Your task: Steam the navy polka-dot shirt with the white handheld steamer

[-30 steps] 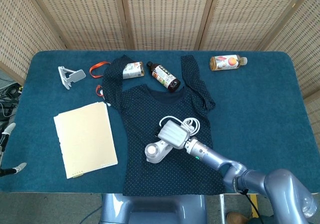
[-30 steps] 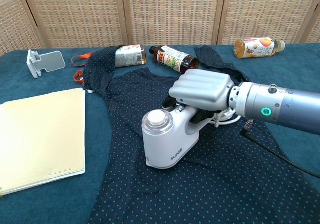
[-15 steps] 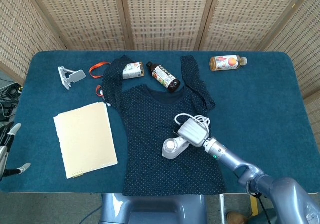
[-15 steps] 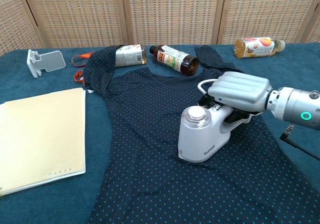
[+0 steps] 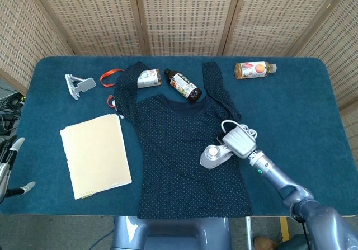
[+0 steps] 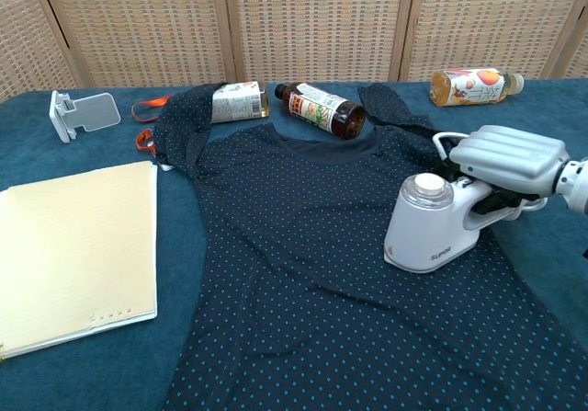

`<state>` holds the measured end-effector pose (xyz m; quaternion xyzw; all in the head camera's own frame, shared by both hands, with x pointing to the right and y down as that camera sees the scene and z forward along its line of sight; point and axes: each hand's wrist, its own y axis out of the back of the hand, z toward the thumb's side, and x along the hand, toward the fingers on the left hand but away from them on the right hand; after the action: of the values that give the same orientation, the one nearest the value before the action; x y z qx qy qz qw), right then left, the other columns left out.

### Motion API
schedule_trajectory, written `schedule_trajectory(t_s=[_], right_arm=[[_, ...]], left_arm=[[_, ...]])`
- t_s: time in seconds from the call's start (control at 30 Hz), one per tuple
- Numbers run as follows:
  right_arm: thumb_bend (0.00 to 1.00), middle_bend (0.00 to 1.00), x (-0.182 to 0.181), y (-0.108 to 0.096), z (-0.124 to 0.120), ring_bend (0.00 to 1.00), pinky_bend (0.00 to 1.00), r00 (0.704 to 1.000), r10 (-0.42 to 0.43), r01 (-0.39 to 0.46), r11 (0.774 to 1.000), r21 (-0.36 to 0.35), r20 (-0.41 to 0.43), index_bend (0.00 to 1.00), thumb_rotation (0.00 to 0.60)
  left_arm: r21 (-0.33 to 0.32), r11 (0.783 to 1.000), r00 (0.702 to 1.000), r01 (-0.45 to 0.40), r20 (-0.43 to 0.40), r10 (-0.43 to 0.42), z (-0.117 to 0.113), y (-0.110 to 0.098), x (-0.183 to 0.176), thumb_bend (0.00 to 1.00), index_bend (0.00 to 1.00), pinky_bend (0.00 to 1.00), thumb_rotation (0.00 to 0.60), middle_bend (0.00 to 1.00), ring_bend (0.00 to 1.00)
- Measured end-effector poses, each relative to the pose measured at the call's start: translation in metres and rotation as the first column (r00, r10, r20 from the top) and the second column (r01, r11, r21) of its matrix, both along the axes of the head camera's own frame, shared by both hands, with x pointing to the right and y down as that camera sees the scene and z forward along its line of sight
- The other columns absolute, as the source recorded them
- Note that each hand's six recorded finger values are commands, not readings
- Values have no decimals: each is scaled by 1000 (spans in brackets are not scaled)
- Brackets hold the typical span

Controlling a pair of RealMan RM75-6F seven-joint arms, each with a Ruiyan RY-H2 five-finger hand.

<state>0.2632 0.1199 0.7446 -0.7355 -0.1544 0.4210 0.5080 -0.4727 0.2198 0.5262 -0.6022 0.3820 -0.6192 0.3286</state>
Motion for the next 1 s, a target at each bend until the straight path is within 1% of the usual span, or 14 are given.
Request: schedule_trajectory(t_s=[0.17,0.3,0.63,0.73,0.83,1.0], right_arm=[[1000,626,-2,7,1,644,941,999,10,-9,1000,-26,41,819,600],[1000,626,-18,14,2,644,941,996,-2,5,999,-46,85,819,600],[1000,626,-60,30,-1,644,941,983,-65,77,995,-65,170,817,600],[1000,626,-72,36,-5,644,941,976,-90,105,992,-65,201,817,600],[1000,626,-84,42,-11,644,941,965,-134,149,987,-53,225,817,600],[1000,626,-100,56,-20,644,941,943,-234,242,970,-5,238,817,600]], left_arm=[[-3,1000,1000,-12,-3,12,1,0,3,0,0,0,600,0,0],[-3,1000,1000,-15,-2,15,1,1,4,0,0,0,600,0,0],[4,1000,1000,-4,-1,4,0,1,0,0,0,0,600,0,0],[3,1000,1000,-4,-1,4,0,1,0,0,0,0,600,0,0],[1,1000,1000,-3,-2,3,1,0,-1,0,0,0,600,0,0],[1,1000,1000,-3,-3,3,1,0,-1,0,0,0,600,0,0]])
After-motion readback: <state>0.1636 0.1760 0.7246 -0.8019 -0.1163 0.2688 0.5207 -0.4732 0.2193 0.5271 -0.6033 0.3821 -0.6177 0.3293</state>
